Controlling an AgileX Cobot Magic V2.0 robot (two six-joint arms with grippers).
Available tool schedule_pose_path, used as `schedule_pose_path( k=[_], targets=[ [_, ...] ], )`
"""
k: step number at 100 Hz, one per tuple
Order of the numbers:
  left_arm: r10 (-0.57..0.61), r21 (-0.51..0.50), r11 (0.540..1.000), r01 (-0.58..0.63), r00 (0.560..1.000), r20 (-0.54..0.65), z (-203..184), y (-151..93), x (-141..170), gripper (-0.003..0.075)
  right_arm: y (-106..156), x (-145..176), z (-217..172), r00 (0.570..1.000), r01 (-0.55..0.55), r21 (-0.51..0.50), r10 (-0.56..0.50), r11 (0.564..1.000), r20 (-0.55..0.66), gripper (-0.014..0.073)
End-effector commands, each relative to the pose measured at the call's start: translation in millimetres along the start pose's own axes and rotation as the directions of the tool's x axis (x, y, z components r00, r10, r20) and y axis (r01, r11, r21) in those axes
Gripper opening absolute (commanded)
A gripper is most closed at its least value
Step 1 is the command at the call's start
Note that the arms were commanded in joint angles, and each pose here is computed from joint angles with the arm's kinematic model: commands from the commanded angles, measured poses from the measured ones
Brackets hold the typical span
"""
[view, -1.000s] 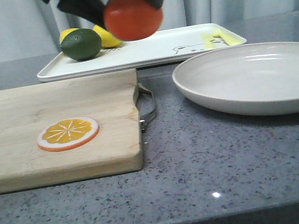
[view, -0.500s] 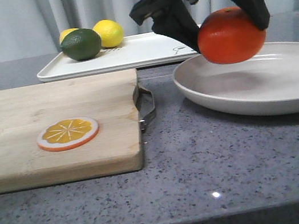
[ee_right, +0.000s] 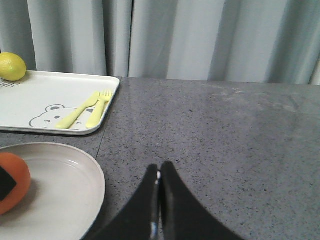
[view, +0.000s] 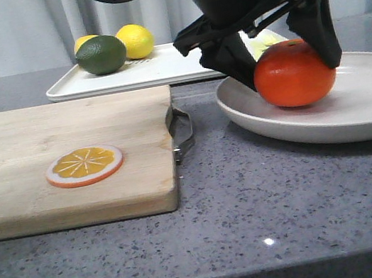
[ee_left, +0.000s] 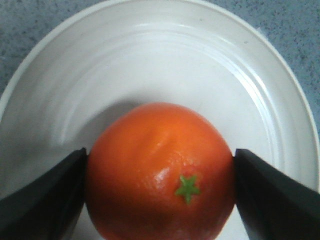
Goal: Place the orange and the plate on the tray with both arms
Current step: 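Carry the orange over the white plate and lower it in, then open the left gripper and raise it away from the orange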
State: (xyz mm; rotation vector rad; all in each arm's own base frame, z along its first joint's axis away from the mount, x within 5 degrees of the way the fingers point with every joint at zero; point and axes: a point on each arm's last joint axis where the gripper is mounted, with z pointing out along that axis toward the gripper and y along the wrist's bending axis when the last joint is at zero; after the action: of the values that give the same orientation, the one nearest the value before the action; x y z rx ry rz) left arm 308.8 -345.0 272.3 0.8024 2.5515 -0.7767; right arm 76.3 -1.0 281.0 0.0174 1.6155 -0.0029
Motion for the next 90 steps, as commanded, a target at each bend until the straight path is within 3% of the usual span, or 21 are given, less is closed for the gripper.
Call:
schedule_pose_path(
  k=[1,31,90],
  targets=[
    [0.022,0.039,0.999,-0.026,0.995,0.099,-28.4,-17.4,-12.4,0.0453,-0.5,-15.5,0.7,0.997,0.009,0.008,-0.01,1.0,0.082,-0.0057],
    [0.062,0.037,0.997,-0.066,0.994,0.093,-28.6,-16.9,-11.9,0.0673,-0.5,-15.5,0.7,0.997,0.009,0.008,-0.01,1.0,0.082,-0.0057],
    [0.086,0.06,0.994,-0.09,0.994,0.071,-50.7,-24.8,-19.8,0.0669,-0.5,-15.2,0.7,0.997,0.009,0.008,-0.01,1.0,0.079,-0.0057]
  ],
)
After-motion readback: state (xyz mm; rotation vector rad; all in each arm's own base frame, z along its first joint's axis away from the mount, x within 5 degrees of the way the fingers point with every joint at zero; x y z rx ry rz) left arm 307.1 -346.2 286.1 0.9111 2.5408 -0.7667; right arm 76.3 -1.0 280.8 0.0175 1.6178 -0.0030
